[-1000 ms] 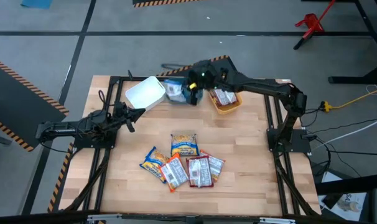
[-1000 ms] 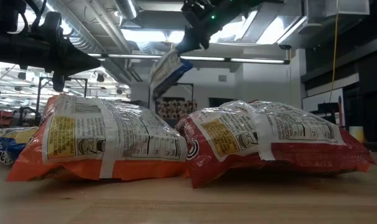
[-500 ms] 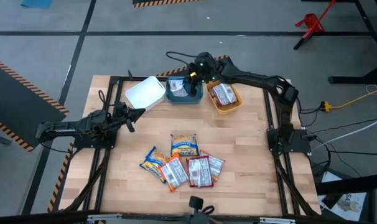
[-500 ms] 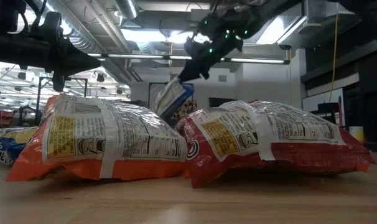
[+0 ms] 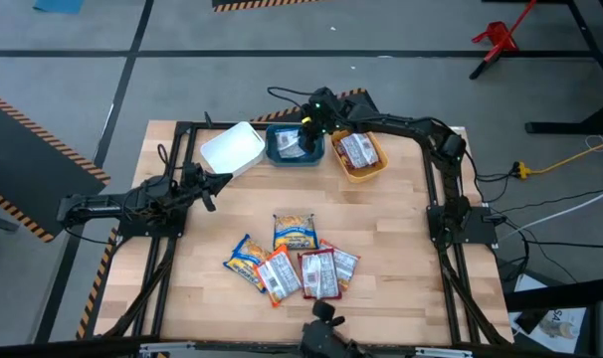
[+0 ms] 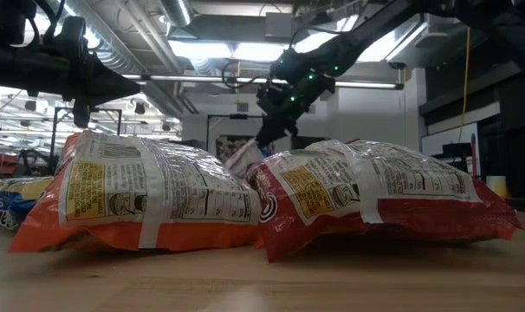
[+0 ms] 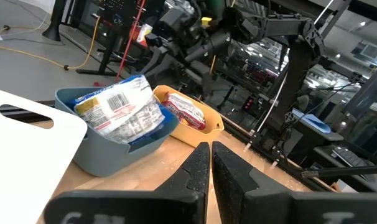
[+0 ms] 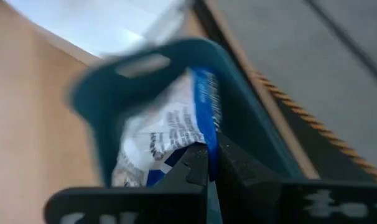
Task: Sort Maruchan noodles
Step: Put the top blue noodle pack into the blue bin
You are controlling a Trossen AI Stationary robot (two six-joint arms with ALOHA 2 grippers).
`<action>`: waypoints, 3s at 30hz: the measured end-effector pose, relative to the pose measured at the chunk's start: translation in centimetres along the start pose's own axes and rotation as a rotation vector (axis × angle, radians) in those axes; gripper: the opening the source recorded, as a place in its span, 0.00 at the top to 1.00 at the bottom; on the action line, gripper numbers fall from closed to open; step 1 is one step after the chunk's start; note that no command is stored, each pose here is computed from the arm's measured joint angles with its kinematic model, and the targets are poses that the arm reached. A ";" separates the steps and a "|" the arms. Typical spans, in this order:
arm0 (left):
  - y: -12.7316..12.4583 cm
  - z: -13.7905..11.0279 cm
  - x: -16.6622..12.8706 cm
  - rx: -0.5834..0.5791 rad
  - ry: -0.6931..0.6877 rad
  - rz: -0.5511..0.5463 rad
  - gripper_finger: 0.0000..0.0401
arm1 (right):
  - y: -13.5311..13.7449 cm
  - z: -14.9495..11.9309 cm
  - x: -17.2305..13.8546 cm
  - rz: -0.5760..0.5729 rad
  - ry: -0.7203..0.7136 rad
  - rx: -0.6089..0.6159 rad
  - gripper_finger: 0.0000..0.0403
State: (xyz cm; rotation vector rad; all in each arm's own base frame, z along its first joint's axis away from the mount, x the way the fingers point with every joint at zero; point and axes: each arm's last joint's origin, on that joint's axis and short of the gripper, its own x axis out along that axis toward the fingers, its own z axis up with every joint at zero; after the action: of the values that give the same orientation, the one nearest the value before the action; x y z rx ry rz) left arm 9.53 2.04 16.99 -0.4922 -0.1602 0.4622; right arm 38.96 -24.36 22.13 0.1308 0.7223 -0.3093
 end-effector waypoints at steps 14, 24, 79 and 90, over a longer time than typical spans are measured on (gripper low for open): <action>0.0 0.0 0.0 -0.018 0.000 0.000 0.97 | -0.7 -0.4 -0.9 -0.187 0.185 -0.124 0.59; -0.1 -0.1 0.0 -0.021 0.017 -0.027 0.97 | 6.4 -0.1 -1.3 0.357 0.242 -0.165 0.54; -0.1 -0.3 0.1 -0.010 0.046 -0.039 0.97 | 24.2 -8.6 2.2 0.327 0.516 -0.934 0.84; -0.1 -0.3 0.1 -0.013 0.045 -0.039 0.97 | 24.0 -7.7 2.0 0.293 0.470 -0.829 1.00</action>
State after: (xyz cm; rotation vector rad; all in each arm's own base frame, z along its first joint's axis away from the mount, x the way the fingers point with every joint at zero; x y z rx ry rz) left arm 9.71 1.91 16.81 -0.5113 -0.1292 0.4123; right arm 43.23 -0.42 15.30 -0.4911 1.2276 0.3279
